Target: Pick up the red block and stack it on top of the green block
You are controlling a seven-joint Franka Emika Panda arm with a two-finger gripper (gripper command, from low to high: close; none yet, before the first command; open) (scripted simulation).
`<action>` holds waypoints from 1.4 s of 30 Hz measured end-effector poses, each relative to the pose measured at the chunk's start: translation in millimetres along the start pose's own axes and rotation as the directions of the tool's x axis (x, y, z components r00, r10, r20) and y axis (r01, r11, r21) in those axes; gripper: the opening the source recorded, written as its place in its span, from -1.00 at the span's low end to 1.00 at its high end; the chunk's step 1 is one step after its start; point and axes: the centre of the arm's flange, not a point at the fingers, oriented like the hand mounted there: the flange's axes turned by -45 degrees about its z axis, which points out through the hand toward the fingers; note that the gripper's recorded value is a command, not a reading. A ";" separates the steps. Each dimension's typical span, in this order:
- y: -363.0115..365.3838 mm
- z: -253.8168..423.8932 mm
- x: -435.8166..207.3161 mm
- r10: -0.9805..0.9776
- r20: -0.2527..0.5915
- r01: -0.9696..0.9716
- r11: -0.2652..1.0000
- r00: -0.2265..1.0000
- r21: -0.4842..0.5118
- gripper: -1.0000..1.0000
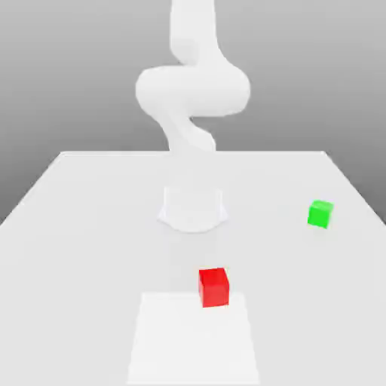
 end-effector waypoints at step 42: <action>-49.4 298.8 -341.7 -0.143 0.654 0.110 0.990 0.743 0.091 -1.00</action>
